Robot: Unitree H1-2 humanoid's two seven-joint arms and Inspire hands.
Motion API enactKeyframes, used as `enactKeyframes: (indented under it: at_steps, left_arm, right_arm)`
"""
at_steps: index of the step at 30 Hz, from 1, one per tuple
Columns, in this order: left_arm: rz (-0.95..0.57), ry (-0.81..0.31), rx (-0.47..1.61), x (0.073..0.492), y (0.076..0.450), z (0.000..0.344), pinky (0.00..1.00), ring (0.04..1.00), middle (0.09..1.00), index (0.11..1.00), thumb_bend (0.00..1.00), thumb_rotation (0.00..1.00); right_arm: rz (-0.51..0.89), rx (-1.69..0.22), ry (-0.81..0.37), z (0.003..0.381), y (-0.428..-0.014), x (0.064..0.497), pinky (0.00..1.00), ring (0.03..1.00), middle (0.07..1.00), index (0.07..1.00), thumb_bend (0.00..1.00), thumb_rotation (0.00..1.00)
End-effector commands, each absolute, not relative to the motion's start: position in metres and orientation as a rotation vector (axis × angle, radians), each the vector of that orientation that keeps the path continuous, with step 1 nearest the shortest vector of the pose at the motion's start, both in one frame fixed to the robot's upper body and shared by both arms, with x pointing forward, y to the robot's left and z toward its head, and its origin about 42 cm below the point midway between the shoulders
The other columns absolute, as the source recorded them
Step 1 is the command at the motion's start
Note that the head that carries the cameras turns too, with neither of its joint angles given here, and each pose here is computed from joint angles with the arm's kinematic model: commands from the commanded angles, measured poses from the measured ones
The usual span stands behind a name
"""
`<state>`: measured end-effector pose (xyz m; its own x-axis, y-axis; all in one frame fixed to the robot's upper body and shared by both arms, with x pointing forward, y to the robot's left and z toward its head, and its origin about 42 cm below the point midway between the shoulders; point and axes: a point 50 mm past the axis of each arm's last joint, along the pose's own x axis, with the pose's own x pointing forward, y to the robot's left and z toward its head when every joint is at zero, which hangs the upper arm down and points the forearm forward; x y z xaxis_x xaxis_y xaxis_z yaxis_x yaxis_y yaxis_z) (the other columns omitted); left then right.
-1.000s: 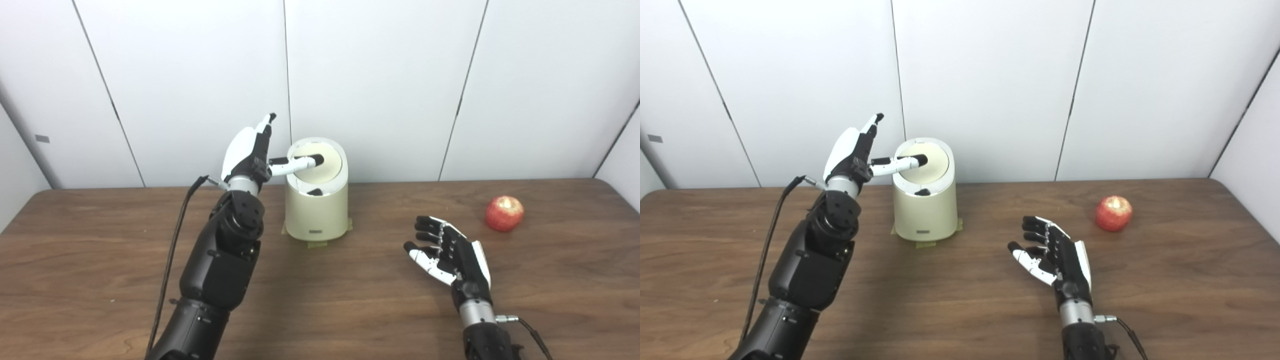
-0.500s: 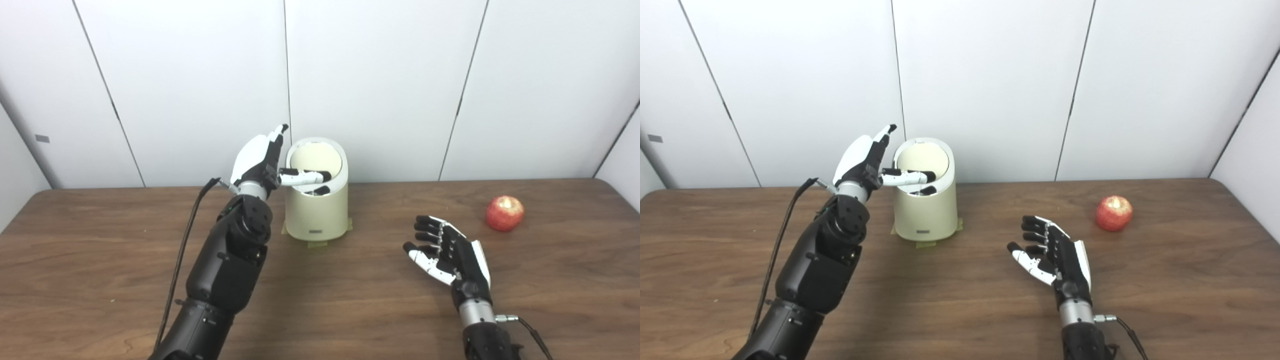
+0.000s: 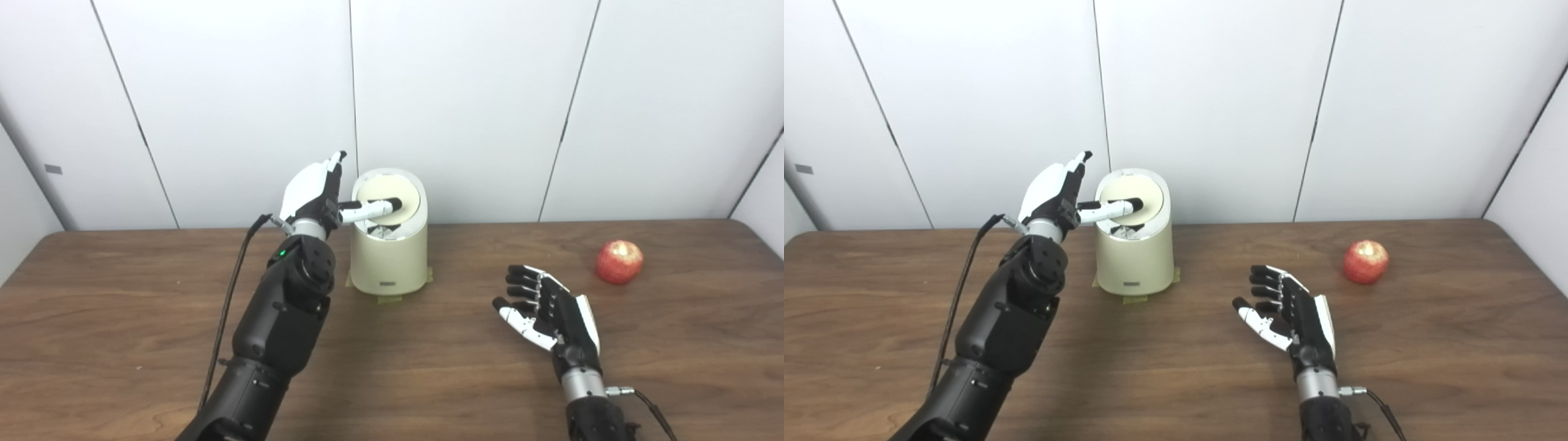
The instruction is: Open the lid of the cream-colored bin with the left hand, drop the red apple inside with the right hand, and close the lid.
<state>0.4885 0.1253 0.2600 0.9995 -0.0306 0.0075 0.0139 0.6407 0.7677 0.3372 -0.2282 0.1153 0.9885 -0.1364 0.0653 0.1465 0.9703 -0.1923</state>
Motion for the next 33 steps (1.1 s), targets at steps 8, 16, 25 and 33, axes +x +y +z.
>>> enactKeyframes:
  at_steps: [8,16,25,33]
  left_arm:
    - [0.009,-0.127,0.888,0.4974,0.1144,0.2974,1.00,1.000,1.000,1.000,1.00,0.77]
    - [0.009,-0.124,0.907,0.4986,0.1134,0.2969,1.00,1.000,1.000,1.000,1.00,0.64]
    - [0.025,-0.116,0.916,0.5040,0.1165,0.2983,1.00,1.000,1.000,1.000,0.95,0.49]
    - [0.031,-0.110,0.941,0.5052,0.1172,0.2954,1.00,1.000,1.000,1.000,0.86,0.40]
  right_arm:
    - [-0.133,-0.186,-0.113,0.1302,-0.2214,0.3426,0.61,0.707,0.721,0.709,0.26,0.17]
    - [-0.135,-0.188,-0.120,0.1305,-0.2206,0.3419,0.60,0.696,0.713,0.706,0.27,0.17]
    - [-0.137,-0.192,-0.120,0.1309,-0.2195,0.3415,0.59,0.694,0.712,0.703,0.28,0.21]
    - [-0.137,-0.215,-0.122,0.1295,-0.2185,0.3426,0.60,0.692,0.709,0.703,0.26,0.21]
